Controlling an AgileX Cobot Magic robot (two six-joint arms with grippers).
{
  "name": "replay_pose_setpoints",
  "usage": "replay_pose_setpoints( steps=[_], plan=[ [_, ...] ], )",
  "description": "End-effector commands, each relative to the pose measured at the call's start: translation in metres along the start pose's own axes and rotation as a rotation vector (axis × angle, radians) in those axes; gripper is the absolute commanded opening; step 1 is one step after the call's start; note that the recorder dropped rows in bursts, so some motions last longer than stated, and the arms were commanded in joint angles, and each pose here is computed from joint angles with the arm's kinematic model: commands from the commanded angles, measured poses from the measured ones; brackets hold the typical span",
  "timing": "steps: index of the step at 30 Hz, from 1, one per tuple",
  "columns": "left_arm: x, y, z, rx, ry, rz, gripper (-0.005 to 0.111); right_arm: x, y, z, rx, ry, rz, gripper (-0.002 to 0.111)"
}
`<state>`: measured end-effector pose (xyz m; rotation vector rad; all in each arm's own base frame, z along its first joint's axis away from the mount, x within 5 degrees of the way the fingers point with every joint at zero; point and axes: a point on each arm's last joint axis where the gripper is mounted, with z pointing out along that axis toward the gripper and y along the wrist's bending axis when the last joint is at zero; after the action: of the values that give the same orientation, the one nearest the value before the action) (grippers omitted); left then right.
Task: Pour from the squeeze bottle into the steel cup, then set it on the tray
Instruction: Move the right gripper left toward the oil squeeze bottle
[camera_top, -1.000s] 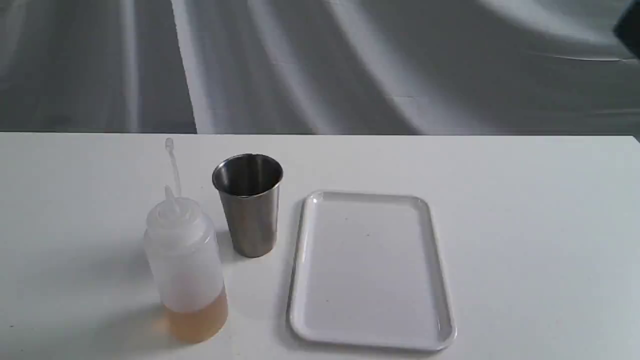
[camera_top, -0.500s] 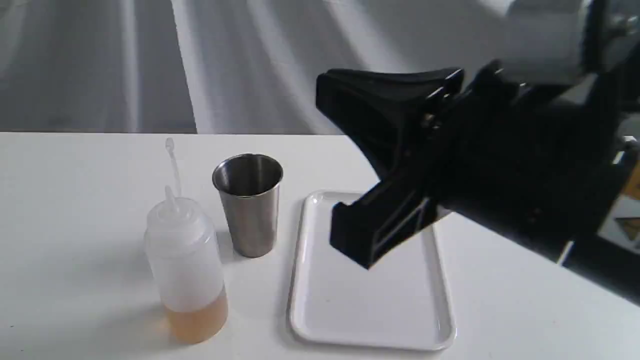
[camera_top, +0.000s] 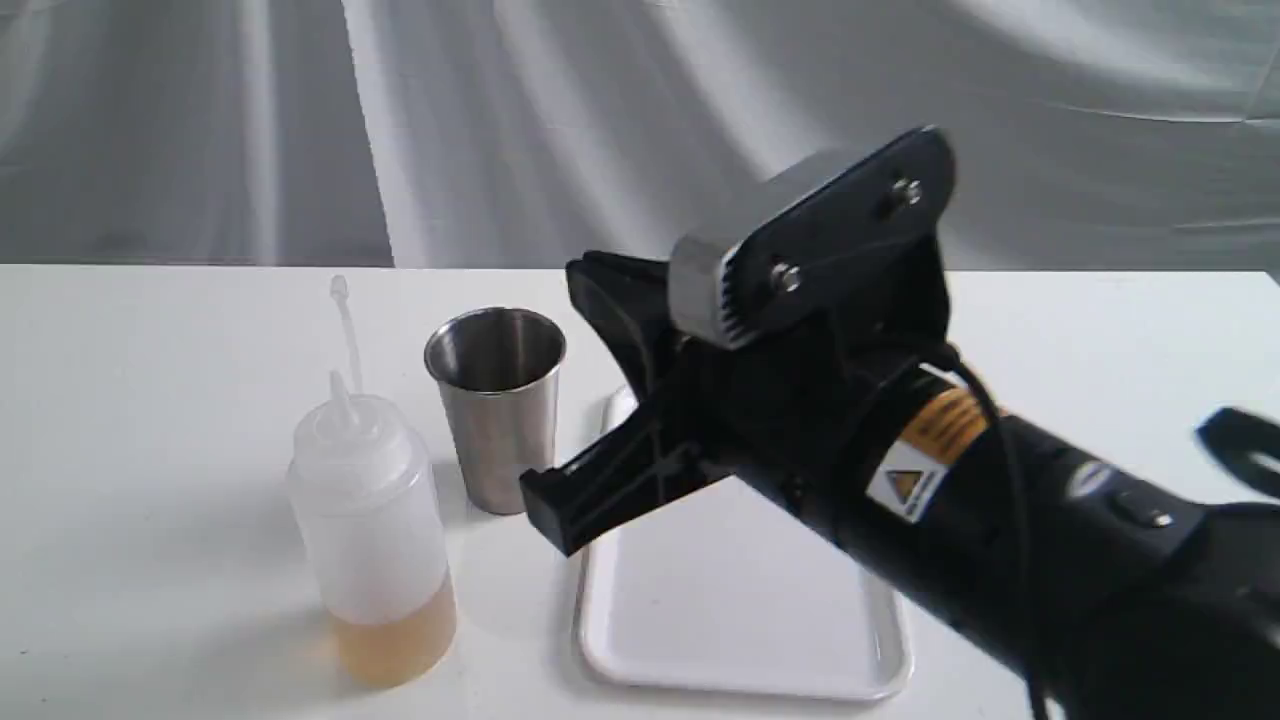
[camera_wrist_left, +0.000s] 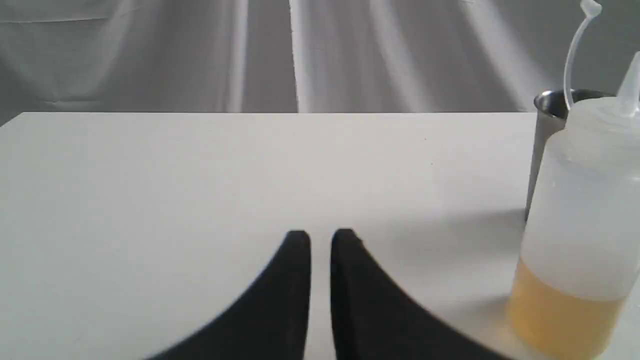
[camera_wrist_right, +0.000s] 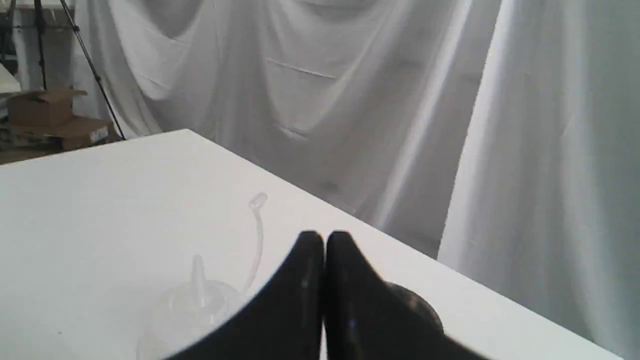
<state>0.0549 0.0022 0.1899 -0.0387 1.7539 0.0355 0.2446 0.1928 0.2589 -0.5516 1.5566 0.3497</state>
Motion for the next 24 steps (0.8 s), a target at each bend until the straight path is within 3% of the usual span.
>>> replay_pose_setpoints(
  steps=[1,18,21,24],
  plan=[
    [0.001,0.000,0.000,0.002,-0.005,0.000,0.008,0.018,0.003,0.015,0.013,-0.030,-0.042,0.000],
    [0.001,0.000,0.000,0.002,-0.005,-0.003,0.008,0.097,0.017,0.046,-0.004,0.022,-0.060,0.001],
    [0.001,0.000,0.000,0.002,-0.005,-0.003,0.008,0.103,0.018,0.047,-0.007,0.029,-0.067,0.013],
    [0.001,0.000,0.000,0.002,-0.005,0.000,0.008,0.105,0.018,0.047,-0.008,0.022,-0.086,0.043]
  ],
)
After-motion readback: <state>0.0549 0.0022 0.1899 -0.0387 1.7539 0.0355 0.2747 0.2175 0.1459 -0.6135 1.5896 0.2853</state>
